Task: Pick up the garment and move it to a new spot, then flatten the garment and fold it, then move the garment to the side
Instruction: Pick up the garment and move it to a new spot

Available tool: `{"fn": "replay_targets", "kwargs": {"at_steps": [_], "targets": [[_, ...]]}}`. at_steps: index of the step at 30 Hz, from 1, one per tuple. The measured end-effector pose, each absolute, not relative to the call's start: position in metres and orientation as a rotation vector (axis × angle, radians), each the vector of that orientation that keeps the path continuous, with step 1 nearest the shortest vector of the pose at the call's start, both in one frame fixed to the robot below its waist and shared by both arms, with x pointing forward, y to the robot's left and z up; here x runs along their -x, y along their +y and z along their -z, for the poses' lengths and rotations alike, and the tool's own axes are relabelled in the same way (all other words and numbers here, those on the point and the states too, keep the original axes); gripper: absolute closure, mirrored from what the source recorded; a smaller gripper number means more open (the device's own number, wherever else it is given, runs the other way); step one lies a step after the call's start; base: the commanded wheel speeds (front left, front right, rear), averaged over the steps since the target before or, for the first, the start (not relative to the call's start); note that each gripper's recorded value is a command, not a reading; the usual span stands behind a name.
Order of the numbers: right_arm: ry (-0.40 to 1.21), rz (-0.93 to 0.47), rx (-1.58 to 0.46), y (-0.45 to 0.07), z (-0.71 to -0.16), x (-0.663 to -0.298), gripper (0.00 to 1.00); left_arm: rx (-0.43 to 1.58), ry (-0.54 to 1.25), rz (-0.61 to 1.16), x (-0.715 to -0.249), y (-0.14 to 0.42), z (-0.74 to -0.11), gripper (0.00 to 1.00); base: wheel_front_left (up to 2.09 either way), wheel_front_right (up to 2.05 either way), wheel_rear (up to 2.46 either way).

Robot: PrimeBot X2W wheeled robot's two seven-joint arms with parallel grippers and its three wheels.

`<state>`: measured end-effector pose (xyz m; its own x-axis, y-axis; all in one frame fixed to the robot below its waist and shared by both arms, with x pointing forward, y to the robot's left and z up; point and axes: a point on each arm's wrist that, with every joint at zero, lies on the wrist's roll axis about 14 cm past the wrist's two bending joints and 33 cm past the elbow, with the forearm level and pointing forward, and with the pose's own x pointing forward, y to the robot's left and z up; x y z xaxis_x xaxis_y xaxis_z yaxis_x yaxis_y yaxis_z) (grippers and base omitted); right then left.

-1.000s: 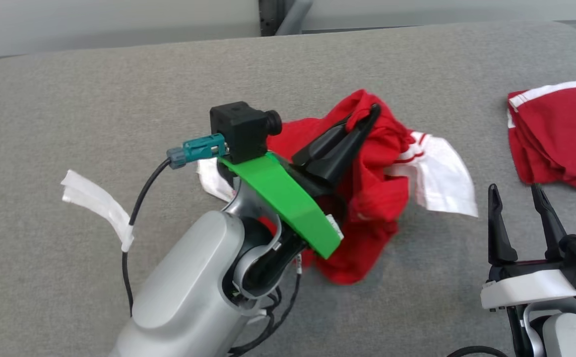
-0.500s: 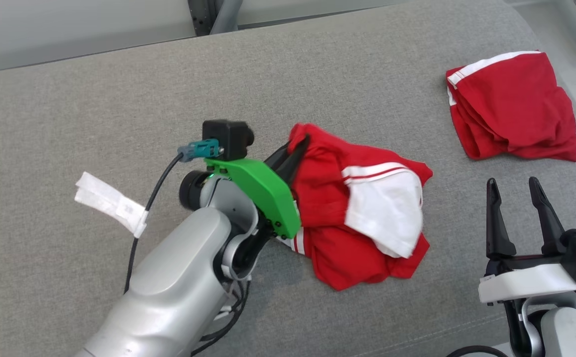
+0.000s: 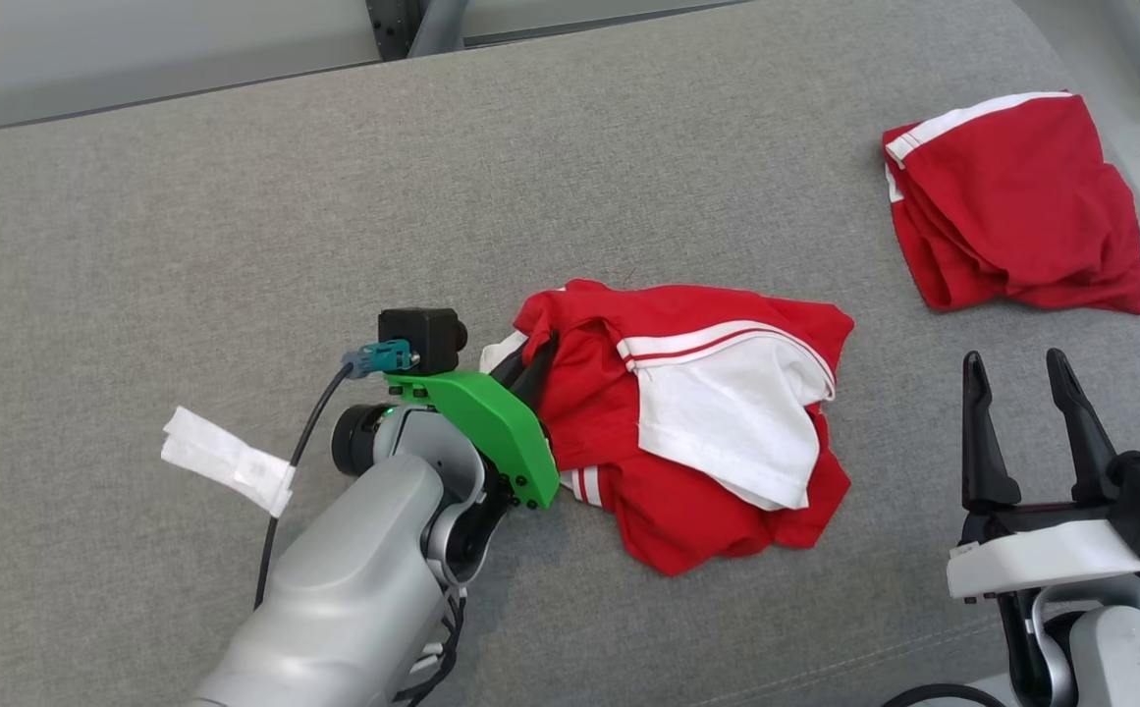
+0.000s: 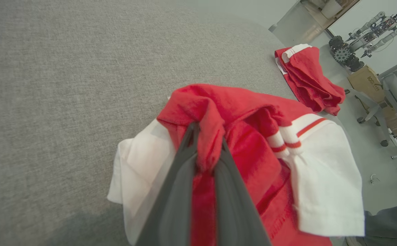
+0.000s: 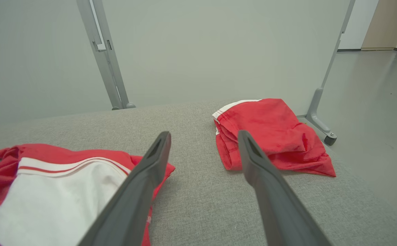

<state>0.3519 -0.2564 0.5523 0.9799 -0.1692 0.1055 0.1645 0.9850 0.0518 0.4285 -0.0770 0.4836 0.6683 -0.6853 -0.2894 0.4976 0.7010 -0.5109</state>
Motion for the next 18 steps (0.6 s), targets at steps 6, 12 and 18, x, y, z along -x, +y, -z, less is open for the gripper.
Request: {"fn": "replay_targets", "kwargs": {"at_steps": [6,12,18], "targets": [[-0.122,0.161,-0.034,-0.254,-0.557,-0.35,0.0,0.474,0.382,0.68,-0.432,-0.076,-0.507,0.0,0.0,0.0,0.0],[-0.129,0.18,-0.018,-0.26,-0.56,-0.336,0.0,0.511,0.302,0.601,-0.418,-0.052,-0.512,0.0,0.0,0.0,0.0],[-0.135,0.19,0.026,-0.265,-0.563,-0.325,0.0,0.451,0.2,0.433,-0.393,0.013,-0.512,0.0,0.0,0.0,0.0]]}}
